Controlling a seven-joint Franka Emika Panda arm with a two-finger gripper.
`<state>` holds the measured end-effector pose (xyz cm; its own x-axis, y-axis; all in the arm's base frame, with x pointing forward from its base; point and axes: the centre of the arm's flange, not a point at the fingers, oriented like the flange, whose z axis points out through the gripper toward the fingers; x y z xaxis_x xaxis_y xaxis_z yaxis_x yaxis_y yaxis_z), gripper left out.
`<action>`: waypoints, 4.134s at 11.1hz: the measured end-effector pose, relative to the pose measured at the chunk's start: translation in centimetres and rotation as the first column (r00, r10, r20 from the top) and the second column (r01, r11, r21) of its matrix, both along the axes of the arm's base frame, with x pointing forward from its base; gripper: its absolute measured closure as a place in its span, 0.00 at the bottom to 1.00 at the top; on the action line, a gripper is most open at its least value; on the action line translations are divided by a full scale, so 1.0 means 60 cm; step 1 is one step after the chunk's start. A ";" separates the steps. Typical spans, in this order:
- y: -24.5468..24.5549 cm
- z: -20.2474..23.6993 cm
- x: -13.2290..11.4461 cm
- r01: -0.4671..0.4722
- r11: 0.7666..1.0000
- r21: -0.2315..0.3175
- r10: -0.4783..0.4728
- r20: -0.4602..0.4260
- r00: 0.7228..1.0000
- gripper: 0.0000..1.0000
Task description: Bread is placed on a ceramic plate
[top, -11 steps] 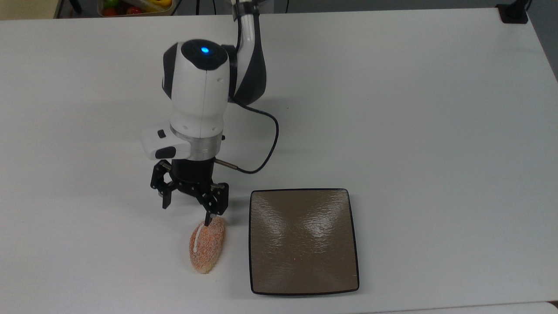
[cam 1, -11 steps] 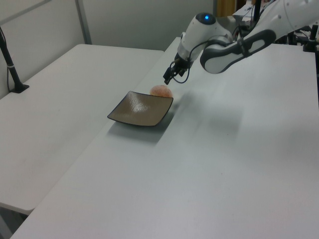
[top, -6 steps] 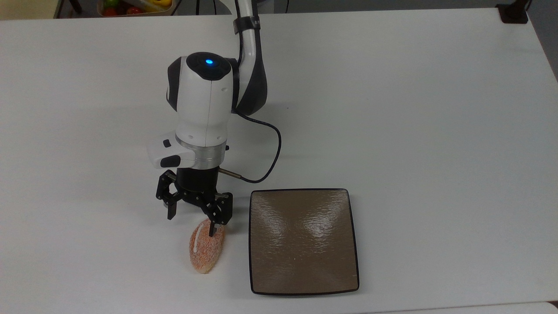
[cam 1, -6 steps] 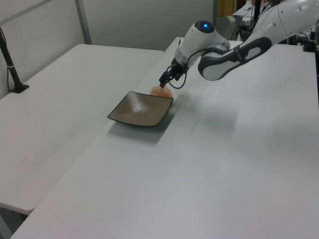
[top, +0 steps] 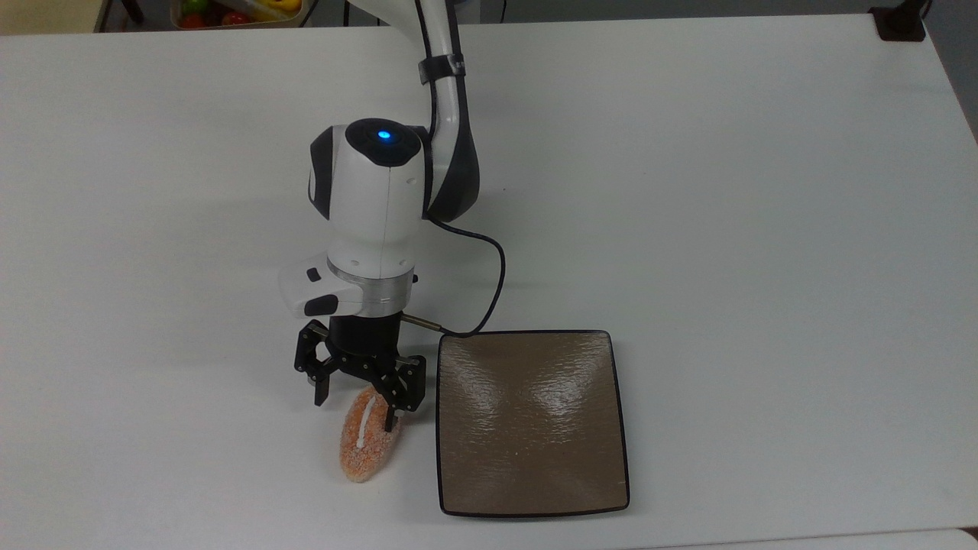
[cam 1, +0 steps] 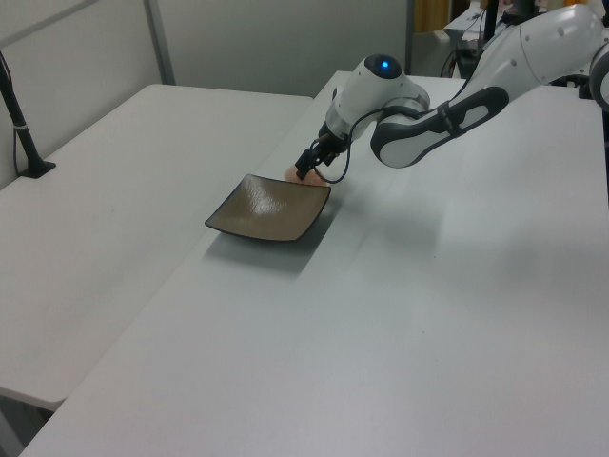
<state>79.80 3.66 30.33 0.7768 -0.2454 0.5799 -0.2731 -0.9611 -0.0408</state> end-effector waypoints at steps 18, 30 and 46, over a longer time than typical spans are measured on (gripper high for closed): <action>0.112 0.194 -0.007 -0.070 0.996 0.061 0.058 0.179 0.982 0.73; 0.266 0.063 -0.035 -0.203 0.979 -0.002 0.203 0.082 0.976 0.25; 0.145 0.294 -0.206 -0.226 0.973 -0.048 0.194 -0.366 0.910 0.00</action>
<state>67.44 12.39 47.99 0.9636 -0.0148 0.2668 -0.0452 -0.9931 0.1079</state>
